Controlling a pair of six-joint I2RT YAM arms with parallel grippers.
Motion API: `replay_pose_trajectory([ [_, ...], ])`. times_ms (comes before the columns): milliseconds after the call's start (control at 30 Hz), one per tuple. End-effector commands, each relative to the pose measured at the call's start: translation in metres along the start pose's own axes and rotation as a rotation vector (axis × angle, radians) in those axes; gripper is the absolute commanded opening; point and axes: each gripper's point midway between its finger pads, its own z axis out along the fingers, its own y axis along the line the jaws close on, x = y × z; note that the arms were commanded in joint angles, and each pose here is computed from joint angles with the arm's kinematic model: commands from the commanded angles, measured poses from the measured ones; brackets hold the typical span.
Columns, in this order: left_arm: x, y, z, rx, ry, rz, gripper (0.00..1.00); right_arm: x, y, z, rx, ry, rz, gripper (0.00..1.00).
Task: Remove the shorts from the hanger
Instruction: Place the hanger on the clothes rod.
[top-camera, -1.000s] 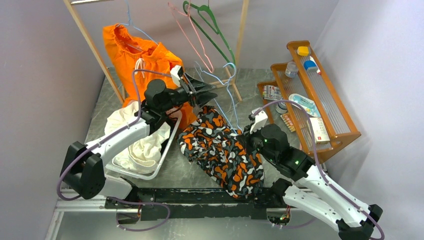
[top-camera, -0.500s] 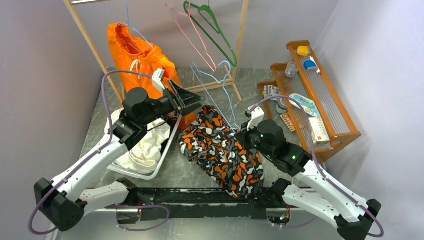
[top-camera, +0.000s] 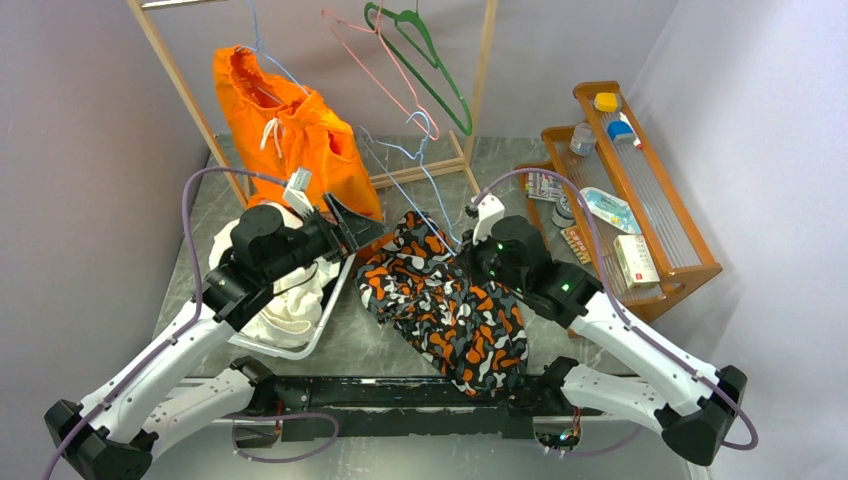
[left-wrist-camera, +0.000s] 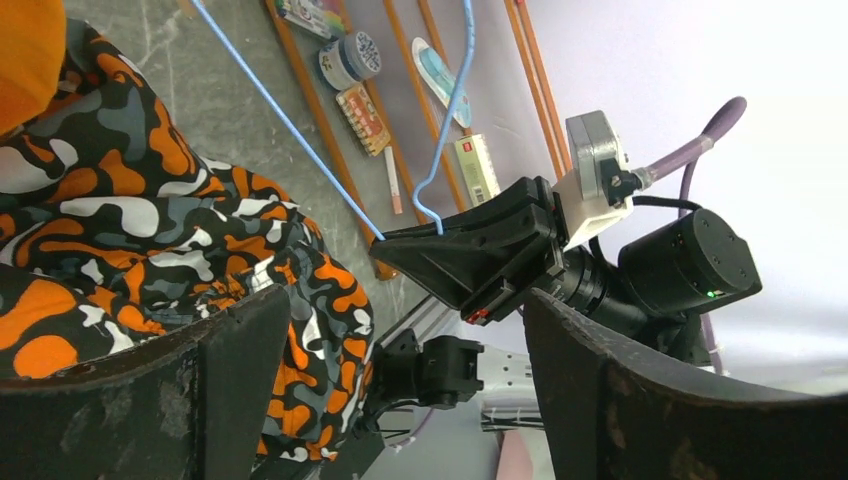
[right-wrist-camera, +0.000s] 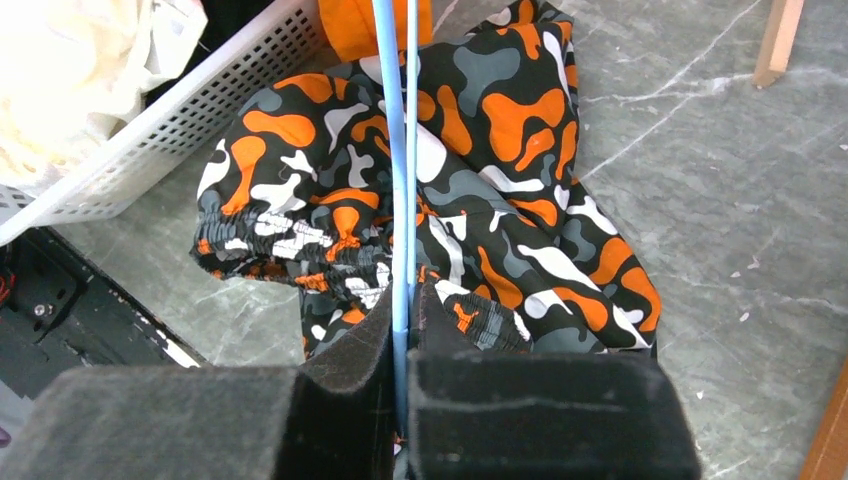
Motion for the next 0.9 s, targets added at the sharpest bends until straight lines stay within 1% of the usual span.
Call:
replay_pose_trajectory([
  [0,-0.007,-0.002,-0.004,-0.005,-0.028,0.092,0.92,-0.021,0.004,0.004,0.005,-0.034,0.007,0.00],
  [100,-0.007,0.006,-0.008,-0.038,-0.035,0.109,0.96,-0.035,-0.001,0.008,0.048,-0.039,0.005,0.00],
  [233,-0.012,0.015,-0.014,-0.091,-0.071,0.125,1.00,-0.042,0.001,0.021,0.066,0.014,-0.006,0.00],
  [300,-0.017,0.016,-0.018,-0.113,-0.097,0.133,1.00,-0.049,0.007,0.028,0.046,0.008,0.002,0.00],
  [433,-0.025,0.033,-0.027,-0.218,-0.140,0.143,1.00,-0.074,0.014,0.036,0.040,-0.035,0.025,0.00],
  [567,-0.027,0.053,-0.039,-0.334,-0.165,0.119,0.99,-0.096,0.021,0.050,0.036,-0.017,0.003,0.00],
  [633,-0.024,0.059,-0.044,-0.364,-0.158,0.113,0.99,-0.106,0.022,0.062,0.047,-0.019,0.011,0.00],
  [767,-0.019,0.061,-0.051,-0.352,-0.162,0.080,0.99,-0.130,0.027,0.073,0.045,-0.065,0.015,0.00],
  [867,-0.015,0.062,-0.054,-0.324,-0.173,0.055,0.99,-0.146,0.024,0.079,0.078,-0.102,0.013,0.00],
])
